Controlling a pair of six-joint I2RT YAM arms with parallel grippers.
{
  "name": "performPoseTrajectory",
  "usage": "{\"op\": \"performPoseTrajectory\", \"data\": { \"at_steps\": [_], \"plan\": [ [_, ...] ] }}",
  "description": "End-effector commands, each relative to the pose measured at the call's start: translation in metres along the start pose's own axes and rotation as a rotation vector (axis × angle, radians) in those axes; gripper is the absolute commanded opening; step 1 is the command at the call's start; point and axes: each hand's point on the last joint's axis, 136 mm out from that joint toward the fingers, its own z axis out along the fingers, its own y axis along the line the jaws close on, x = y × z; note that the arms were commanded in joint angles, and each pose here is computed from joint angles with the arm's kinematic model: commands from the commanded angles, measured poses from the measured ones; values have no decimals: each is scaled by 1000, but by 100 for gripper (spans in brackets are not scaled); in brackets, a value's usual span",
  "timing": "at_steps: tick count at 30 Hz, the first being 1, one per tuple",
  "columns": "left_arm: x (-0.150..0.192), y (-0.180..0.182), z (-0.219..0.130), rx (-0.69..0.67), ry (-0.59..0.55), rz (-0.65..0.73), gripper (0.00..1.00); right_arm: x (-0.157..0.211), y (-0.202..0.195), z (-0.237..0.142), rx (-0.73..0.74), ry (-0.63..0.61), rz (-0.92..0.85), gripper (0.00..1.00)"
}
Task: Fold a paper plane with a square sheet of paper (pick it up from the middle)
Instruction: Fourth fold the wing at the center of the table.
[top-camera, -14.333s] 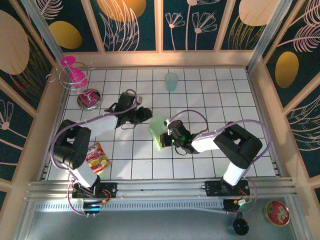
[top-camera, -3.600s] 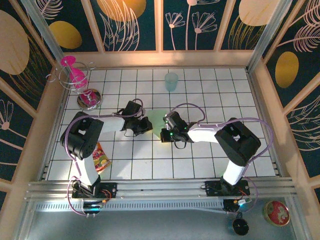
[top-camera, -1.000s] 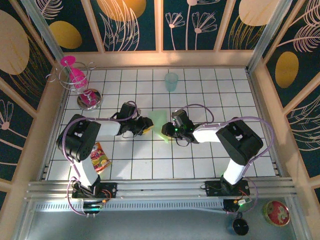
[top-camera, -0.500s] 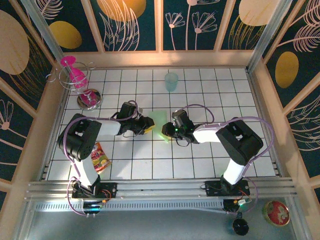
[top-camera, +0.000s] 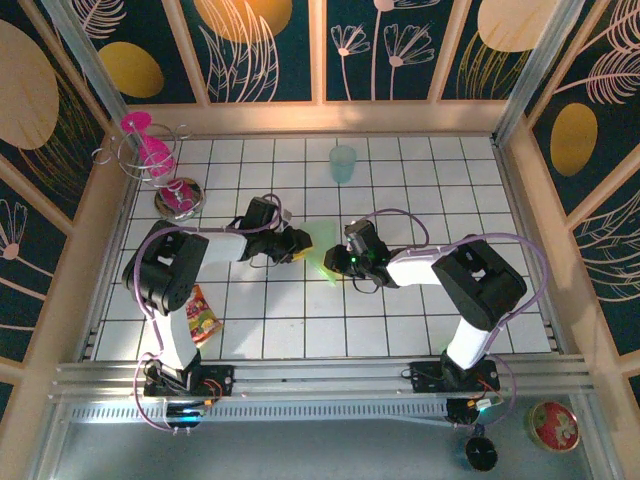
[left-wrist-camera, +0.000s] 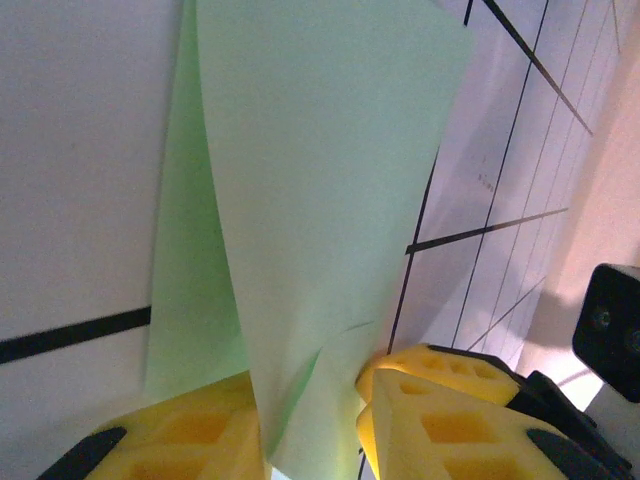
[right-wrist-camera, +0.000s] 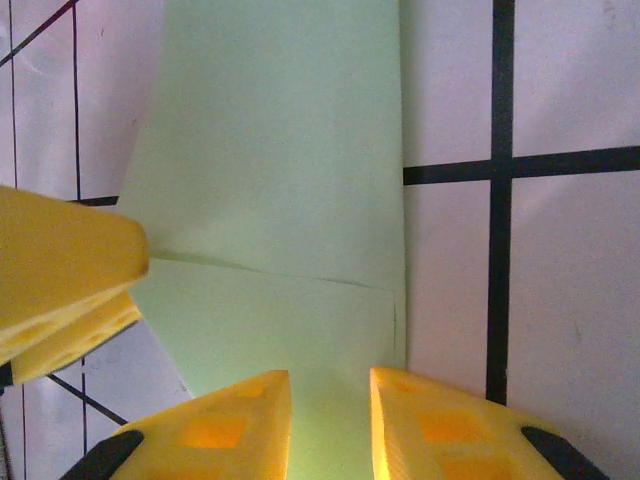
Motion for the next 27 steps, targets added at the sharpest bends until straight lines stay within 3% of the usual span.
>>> {"op": "performPoseTrajectory", "data": {
  "at_steps": [1,8,14,20,27],
  "plan": [
    [-2,5,4,-45,15,40,28,7,-22,1,57,15,-2,27],
    [-8,3,9,-61,32,77,23,1,-16,-1,40,-3,-40,28],
    [-13,-6,4,-47,4,83,9,-16,-4,-13,46,-55,-98,32],
    [-21,-21,-13,-27,-88,51,5,-42,7,-39,210,-192,-239,45],
    [-27,-15,-26,-55,-182,-22,5,-23,28,-31,350,-243,-413,48]
  ]
}}
